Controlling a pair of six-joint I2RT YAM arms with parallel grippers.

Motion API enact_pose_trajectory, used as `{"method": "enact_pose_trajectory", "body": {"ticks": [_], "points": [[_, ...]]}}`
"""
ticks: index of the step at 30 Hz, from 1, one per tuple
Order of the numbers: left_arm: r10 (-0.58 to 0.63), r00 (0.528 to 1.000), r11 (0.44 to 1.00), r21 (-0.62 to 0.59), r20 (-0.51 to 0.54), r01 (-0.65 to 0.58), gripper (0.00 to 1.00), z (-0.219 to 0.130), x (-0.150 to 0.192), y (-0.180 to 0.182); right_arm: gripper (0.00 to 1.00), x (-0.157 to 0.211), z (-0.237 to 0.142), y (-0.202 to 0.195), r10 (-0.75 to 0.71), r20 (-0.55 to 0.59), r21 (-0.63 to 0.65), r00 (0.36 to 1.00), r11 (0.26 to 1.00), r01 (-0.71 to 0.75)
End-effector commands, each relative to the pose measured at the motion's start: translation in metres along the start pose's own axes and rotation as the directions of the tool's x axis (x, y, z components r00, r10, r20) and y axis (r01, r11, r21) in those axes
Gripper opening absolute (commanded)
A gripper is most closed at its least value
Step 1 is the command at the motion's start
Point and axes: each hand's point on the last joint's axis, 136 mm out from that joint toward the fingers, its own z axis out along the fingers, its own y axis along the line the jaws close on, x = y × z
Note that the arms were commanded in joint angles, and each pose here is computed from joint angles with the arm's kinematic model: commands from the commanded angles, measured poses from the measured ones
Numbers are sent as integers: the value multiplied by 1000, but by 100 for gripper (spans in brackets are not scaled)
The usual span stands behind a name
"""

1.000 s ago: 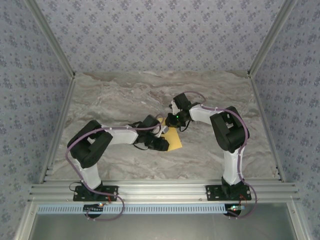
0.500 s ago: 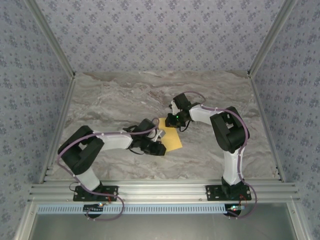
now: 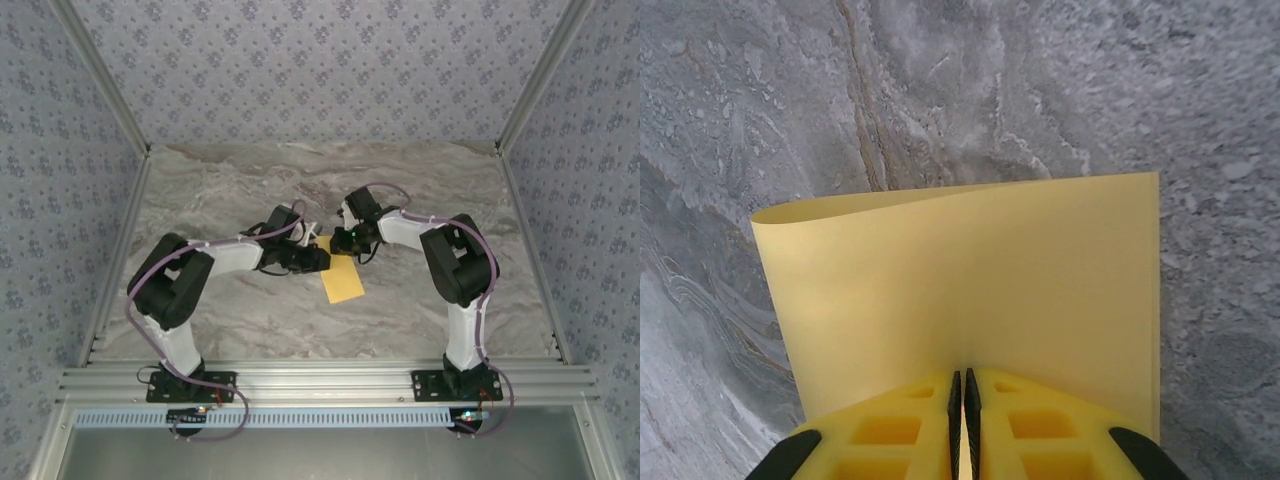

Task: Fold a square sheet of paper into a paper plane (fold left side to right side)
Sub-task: Hold the square sheet of paper at the center of the table.

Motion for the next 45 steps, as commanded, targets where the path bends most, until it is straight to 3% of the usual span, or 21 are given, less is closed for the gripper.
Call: {"method": "enact_pose_trajectory", "body": {"ticks": [1, 12, 17, 23, 26, 32, 37, 45], "points": [[0, 1000, 1000, 29, -14, 1, 23, 8, -3, -5, 13, 19, 4, -10, 31, -51, 42, 998, 999, -29], [-57, 994, 994, -94, -92, 49, 22, 27, 22, 22, 13, 3, -5, 6, 17, -9, -12, 1000, 1000, -17], [-107, 988, 982, -165, -113, 87, 20, 31, 32, 37, 15, -16, -27, 21, -8, 57, -45, 998, 999, 11], [-107, 988, 978, -190, -113, 84, 20, 31, 33, 36, 32, -27, -75, 28, -65, 151, -6, 986, 998, 67], [-110, 988, 977, -194, -108, 88, 20, 31, 31, 37, 33, -13, -93, 27, -80, 146, 14, 986, 997, 78], [-114, 988, 977, -192, -103, 93, 20, 32, 29, 35, 30, 53, -100, 14, -72, 58, 40, 996, 997, 69], [-112, 989, 977, -193, -101, 91, 19, 31, 29, 34, 17, 93, -78, 12, -31, -47, 7, 998, 999, 32], [-103, 991, 979, -184, -91, 85, 19, 29, 22, 27, 15, 110, -45, -10, 0, -141, 111, 990, 994, 16]]}}
